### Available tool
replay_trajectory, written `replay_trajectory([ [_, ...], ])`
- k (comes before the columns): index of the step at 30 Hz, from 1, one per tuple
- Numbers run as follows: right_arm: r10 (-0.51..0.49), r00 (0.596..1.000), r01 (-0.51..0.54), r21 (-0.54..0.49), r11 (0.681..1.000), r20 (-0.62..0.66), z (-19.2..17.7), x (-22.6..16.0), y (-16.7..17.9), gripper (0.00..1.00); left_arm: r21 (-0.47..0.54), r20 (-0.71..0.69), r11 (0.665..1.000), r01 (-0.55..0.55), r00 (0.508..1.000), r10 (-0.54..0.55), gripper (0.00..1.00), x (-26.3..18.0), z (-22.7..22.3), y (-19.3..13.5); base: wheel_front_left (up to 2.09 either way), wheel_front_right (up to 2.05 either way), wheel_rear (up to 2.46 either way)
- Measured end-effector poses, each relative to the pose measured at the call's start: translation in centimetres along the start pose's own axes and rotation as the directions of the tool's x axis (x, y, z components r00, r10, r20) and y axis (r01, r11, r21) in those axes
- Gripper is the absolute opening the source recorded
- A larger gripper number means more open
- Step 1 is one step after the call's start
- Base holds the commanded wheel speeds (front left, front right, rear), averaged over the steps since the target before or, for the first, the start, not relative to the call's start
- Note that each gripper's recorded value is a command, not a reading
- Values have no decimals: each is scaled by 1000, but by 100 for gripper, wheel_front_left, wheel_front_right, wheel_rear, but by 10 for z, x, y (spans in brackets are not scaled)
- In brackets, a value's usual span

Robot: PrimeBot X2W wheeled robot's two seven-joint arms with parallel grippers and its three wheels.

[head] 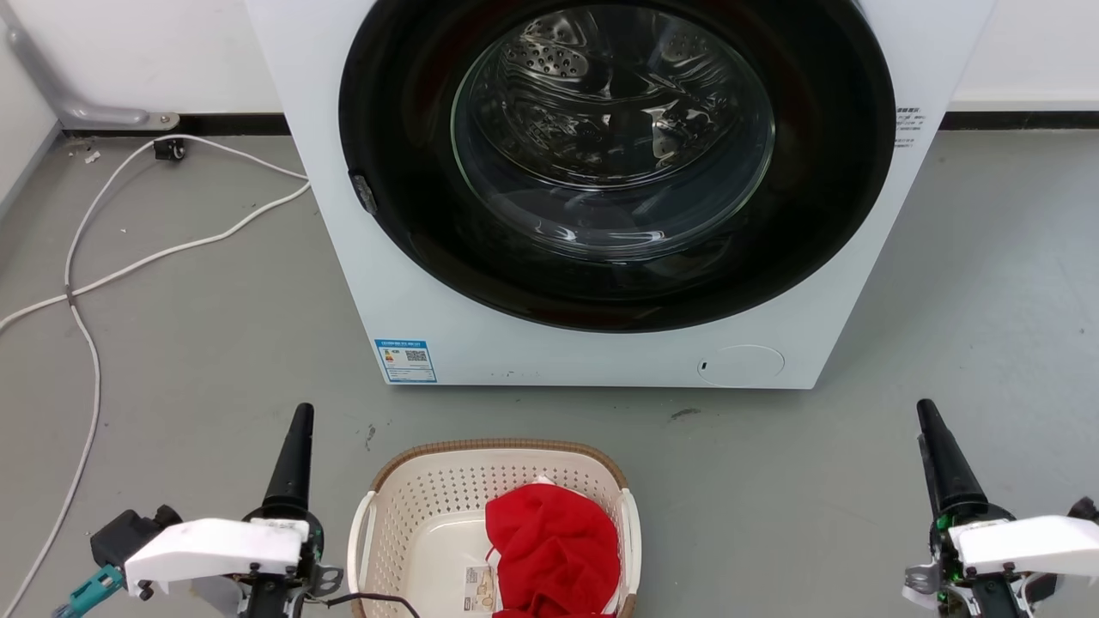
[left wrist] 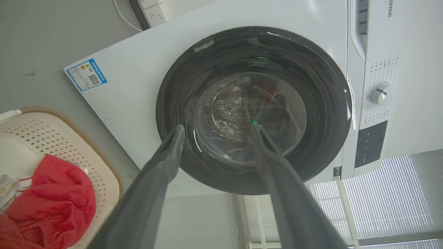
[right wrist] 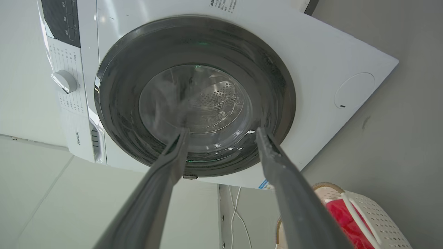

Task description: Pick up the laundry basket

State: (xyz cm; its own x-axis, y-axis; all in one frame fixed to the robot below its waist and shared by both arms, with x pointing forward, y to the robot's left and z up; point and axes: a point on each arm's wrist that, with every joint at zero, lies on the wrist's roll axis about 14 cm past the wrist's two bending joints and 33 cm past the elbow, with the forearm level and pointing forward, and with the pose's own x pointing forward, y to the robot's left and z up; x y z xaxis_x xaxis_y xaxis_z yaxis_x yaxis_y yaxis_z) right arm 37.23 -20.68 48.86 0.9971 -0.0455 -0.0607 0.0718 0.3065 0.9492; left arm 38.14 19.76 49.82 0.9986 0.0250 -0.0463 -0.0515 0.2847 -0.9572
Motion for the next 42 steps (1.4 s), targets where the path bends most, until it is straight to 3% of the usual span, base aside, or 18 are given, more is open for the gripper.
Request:
replay_trajectory([
  [9,30,1000,-30,-248,968,-2,-2,-3,10,100,213,-11,977,-4,1000,6,100,-1,-9,-5,0,0,0],
  [19,46,999,-47,-464,885,-13,-6,-7,13,100,404,-6,915,-6,1000,9,100,1,-13,-10,0,0,0],
  [42,104,995,-73,-732,678,-3,-5,-14,23,100,688,27,726,14,999,-45,100,-2,-14,-26,0,0,0],
])
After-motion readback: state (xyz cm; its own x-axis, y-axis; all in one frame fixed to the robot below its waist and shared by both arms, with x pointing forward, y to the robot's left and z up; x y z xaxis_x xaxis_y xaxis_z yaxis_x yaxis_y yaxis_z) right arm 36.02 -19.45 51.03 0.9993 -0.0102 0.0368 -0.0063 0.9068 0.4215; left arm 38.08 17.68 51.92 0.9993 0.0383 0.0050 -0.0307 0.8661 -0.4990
